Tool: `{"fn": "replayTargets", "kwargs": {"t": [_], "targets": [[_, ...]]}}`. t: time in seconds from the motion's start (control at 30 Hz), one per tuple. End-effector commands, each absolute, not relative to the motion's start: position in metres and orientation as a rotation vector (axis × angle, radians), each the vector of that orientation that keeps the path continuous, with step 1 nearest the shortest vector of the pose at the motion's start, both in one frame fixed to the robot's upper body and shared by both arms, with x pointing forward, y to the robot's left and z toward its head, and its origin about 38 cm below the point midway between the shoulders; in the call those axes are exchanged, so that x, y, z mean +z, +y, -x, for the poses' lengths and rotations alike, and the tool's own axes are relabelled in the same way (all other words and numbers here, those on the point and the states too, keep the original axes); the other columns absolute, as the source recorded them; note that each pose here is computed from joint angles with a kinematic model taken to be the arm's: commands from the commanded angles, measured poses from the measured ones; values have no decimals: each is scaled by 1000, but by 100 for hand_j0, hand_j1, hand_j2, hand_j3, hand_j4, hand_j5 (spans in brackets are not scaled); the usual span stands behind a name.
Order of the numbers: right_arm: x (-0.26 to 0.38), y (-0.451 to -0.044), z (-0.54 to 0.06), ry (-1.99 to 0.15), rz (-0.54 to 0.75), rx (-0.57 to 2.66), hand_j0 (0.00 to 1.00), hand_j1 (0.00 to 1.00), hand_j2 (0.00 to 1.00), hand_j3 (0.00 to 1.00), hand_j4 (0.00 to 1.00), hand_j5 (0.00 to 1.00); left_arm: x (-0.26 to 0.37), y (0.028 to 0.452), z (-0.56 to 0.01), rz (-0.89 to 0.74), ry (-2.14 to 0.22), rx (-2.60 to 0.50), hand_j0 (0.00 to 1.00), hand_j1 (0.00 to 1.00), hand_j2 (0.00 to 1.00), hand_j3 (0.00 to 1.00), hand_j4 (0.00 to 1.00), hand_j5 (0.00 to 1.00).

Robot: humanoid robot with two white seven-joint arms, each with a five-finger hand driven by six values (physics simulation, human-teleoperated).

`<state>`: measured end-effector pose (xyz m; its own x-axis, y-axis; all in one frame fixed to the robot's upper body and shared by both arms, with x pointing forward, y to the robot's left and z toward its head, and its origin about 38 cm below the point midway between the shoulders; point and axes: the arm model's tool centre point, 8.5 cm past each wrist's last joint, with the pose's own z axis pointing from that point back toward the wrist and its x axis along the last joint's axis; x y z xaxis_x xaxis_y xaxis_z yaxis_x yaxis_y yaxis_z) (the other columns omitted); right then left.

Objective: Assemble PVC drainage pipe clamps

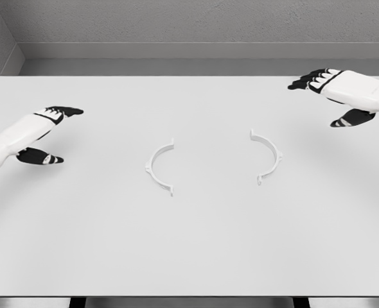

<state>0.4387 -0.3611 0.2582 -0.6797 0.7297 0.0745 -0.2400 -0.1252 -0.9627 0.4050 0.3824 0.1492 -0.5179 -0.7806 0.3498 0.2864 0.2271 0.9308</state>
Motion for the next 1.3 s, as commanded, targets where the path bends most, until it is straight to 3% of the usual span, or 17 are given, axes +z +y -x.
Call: {"fn": "replayTargets", "kwargs": {"t": [0.0,0.1,0.33,0.5,0.83,1.27], "targets": [[261,-364,-438,-1485,560,1868,100,100,100,100,100,100,147,381,-405,-470,-1581,-1457,100,100,100,100,100,100],[260,-363,-438,-1484,559,1867,100,100,100,100,100,100,146,371,-406,-482,-1580,-1492,100,100,100,100,100,100],[242,-361,-436,-1456,514,1864,100,100,100,100,100,100,153,280,-387,-419,-1788,-1529,100,100,100,100,100,100],[222,-326,-440,-1509,419,1879,100,100,100,100,100,100,156,244,-380,-437,-1810,-1510,100,100,100,100,100,100],[169,-314,-455,-1462,298,1769,100,100,100,100,100,100,132,236,-391,-444,-1629,-1244,100,100,100,100,100,100],[143,-314,-463,-1397,275,1736,100,100,100,100,100,100,107,217,-400,-429,-1551,-1183,100,100,100,100,100,100]]}}
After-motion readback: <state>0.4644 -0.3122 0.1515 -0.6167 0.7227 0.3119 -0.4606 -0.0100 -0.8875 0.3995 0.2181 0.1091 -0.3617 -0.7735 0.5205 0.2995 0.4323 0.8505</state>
